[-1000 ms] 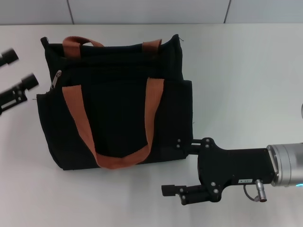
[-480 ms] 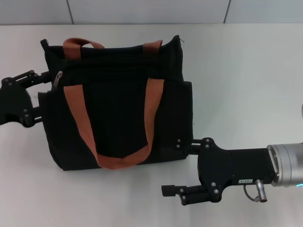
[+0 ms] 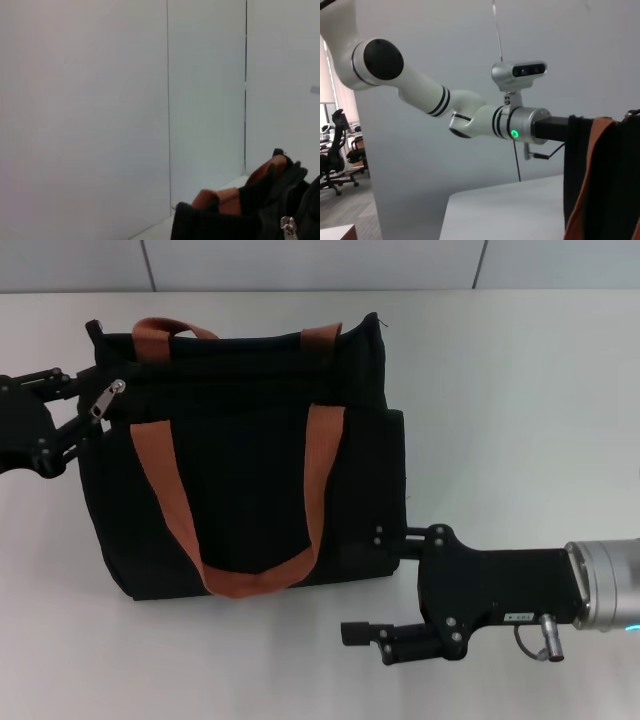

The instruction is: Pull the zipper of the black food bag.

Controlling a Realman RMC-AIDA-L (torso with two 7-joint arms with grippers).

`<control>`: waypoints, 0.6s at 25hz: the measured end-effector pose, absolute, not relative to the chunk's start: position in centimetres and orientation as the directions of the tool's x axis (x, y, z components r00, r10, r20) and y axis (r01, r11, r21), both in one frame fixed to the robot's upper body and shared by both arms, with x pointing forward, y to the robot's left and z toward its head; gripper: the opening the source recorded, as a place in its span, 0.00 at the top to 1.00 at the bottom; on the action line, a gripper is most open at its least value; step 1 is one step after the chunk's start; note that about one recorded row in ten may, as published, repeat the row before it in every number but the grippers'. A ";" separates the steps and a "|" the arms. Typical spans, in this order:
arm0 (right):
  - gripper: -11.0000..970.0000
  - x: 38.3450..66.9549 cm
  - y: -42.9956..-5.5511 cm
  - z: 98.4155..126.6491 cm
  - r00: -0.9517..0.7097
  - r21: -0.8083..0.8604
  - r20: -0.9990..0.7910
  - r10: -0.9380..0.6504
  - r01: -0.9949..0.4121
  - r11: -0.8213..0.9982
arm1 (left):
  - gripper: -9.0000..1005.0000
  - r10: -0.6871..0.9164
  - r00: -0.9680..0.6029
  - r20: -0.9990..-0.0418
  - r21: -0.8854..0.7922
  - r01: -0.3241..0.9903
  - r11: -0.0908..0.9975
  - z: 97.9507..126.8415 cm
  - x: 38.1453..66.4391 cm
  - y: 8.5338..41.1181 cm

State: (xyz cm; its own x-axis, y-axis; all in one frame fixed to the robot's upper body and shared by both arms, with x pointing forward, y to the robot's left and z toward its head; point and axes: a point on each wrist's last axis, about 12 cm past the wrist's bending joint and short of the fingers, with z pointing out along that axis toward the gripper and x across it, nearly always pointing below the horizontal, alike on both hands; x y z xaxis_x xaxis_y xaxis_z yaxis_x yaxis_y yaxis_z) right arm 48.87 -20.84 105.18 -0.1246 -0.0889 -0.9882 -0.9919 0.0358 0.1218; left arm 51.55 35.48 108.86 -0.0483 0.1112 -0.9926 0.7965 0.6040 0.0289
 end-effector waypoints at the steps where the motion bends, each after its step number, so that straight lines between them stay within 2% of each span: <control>1: 0.21 48.9 -20.8 105.2 -0.125 0.122 -0.988 -0.089 -0.992 0.036 | 0.52 0.111 -0.048 -0.993 0.029 0.796 0.604 108.9 51.5 35.5; 6: 0.21 49.0 -20.8 105.9 -0.119 0.118 -0.993 -0.022 -0.992 0.041 | 0.69 0.077 -0.020 -0.997 0.030 0.805 0.592 109.3 51.0 35.6; 8: 0.21 49.3 -20.8 107.1 -0.146 0.153 -0.984 0.102 -0.986 0.065 | 0.77 0.059 0.020 -0.998 0.050 0.814 0.579 109.5 50.6 35.3; 11: 0.21 49.6 -20.7 107.5 -0.166 0.177 -0.977 0.135 -0.982 0.073 | 0.90 0.053 0.029 -0.998 0.054 0.815 0.577 109.5 50.6 35.2; 12: 0.21 50.3 -20.6 108.3 -0.221 0.238 -0.958 0.184 -0.969 0.073 | 0.94 0.042 0.043 -0.998 0.060 0.817 0.574 109.6 50.6 34.9; 13: 0.21 50.3 -20.6 108.3 -0.221 0.238 -0.958 0.184 -0.969 0.073 | 0.95 0.042 0.043 -0.998 0.060 0.817 0.574 109.6 50.6 34.9; 15: 0.21 52.0 -19.7 109.9 -0.337 0.350 -0.917 0.213 -0.936 0.024 | 0.96 0.028 0.059 -0.998 0.064 0.818 0.572 109.9 50.8 34.6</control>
